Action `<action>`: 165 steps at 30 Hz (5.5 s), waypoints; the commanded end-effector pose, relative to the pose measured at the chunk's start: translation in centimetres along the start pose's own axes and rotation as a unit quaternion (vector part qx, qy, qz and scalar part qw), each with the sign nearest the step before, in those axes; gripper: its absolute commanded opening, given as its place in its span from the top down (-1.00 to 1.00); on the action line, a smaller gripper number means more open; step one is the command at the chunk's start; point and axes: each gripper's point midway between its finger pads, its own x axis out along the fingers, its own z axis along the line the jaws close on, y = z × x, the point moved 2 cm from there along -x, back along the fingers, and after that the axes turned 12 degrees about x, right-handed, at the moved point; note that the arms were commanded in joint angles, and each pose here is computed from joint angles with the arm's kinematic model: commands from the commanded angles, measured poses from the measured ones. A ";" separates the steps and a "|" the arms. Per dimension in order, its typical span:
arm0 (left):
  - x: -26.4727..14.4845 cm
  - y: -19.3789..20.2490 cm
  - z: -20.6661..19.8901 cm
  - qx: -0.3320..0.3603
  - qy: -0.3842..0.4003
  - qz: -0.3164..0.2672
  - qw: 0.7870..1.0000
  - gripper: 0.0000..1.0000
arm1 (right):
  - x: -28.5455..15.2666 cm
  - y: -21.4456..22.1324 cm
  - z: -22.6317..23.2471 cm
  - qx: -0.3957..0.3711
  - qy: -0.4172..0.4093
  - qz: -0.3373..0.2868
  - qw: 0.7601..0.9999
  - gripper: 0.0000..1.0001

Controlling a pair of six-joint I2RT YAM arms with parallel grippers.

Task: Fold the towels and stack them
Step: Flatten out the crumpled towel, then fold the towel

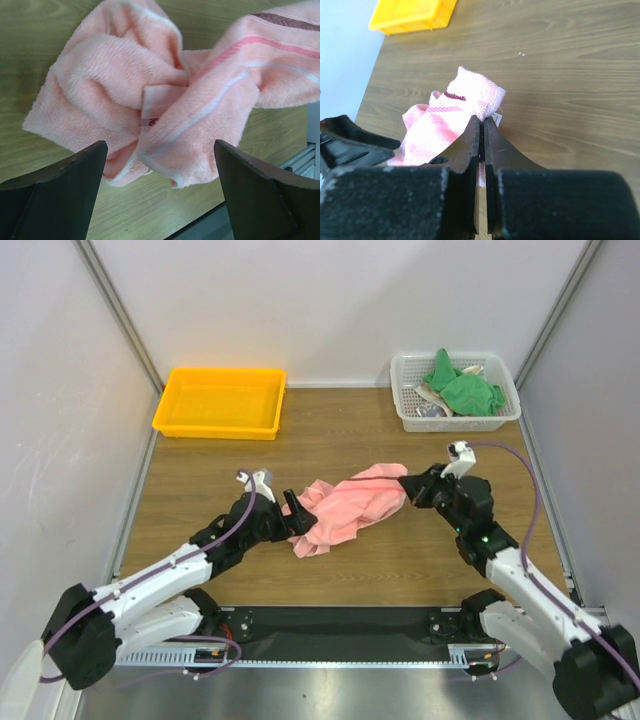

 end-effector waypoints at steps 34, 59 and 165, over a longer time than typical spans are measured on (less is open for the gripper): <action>-1.4 -15.7 -7.3 0.126 0.032 -0.203 0.970 0.99 | -4.4 -5.5 0.4 -0.006 0.066 -0.103 0.993 1.00; -28.8 -42.2 -17.5 0.303 -0.008 -0.598 0.742 0.99 | -8.2 -33.5 28.4 -0.199 -0.225 -0.280 0.912 1.00; 6.6 -21.0 6.5 0.421 0.036 -0.314 0.850 0.99 | 14.1 -6.2 -1.8 -0.109 -0.122 0.090 0.982 1.00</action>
